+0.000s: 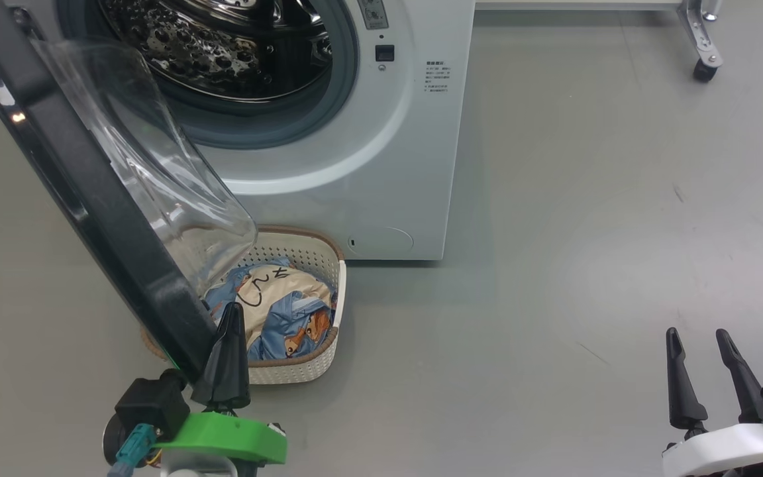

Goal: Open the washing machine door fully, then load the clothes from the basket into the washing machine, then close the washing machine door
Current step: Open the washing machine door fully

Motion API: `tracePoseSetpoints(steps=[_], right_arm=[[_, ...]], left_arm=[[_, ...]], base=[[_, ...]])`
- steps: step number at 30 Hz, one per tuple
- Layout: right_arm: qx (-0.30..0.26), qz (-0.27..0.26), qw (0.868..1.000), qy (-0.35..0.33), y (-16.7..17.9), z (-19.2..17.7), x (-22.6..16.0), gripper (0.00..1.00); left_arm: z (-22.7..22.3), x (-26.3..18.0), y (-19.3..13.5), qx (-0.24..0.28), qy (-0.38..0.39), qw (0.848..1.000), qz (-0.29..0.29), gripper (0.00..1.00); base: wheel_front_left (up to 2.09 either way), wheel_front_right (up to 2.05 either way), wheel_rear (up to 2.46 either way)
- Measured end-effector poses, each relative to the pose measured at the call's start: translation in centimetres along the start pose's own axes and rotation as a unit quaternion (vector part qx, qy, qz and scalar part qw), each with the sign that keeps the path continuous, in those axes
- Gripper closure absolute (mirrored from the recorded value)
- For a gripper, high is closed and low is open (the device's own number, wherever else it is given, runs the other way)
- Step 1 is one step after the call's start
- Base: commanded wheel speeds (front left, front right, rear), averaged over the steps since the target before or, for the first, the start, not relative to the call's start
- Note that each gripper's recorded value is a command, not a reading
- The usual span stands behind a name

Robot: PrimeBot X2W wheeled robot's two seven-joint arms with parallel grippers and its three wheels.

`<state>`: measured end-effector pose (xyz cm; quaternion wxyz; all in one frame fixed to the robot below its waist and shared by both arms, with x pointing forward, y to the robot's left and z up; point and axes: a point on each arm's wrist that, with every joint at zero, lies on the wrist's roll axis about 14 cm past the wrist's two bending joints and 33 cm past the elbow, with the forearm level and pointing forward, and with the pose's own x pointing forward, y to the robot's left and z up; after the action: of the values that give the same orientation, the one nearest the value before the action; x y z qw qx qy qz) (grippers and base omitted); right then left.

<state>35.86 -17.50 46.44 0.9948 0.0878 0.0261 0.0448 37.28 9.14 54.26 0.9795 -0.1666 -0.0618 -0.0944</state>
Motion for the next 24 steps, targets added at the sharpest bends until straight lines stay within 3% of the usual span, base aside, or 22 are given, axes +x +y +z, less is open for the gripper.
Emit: tracePoseSetpoints(steps=[24], right_arm=[[-0.006, 0.065, 0.998, 0.007, 3.5, -0.5, 3.1, 0.00]], left_arm=[[0.6, -0.9, 3.7, 0.009, -0.009, 0.997, 0.070, 1.00]], base=[[0.00, 0.00, 0.00]])
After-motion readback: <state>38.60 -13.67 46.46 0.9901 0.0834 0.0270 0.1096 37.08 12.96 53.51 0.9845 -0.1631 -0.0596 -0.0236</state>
